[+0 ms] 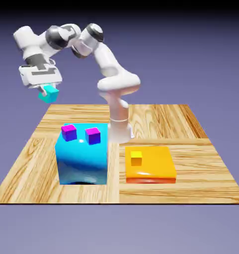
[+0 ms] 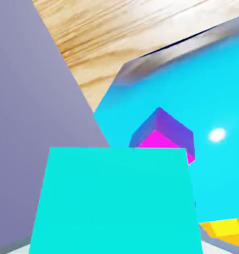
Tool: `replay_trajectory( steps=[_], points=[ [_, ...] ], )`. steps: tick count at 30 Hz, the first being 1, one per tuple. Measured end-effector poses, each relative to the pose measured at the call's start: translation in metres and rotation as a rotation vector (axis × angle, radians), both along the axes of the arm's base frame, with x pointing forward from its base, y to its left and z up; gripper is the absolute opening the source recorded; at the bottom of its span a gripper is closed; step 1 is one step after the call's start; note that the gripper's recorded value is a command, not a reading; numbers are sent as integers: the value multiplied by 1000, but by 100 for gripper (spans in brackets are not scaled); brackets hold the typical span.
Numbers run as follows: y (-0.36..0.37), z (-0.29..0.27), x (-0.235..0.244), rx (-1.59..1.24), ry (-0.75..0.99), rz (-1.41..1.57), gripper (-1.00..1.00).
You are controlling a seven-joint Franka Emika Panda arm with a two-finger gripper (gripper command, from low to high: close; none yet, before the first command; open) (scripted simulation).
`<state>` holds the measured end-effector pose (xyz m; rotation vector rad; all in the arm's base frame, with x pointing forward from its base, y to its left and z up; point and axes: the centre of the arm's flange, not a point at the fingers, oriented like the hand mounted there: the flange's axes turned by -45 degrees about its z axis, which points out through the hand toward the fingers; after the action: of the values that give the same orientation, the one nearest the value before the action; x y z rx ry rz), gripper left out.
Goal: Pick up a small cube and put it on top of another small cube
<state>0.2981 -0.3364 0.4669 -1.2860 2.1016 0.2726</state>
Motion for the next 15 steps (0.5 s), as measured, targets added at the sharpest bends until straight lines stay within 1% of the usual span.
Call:
replay_trajectory(
  steps=[6, 15],
  points=[
    [15, -62, -3, 289, -7, -78, -100],
    [24, -21, -22, 214, -17, -54, -100]
  ],
)
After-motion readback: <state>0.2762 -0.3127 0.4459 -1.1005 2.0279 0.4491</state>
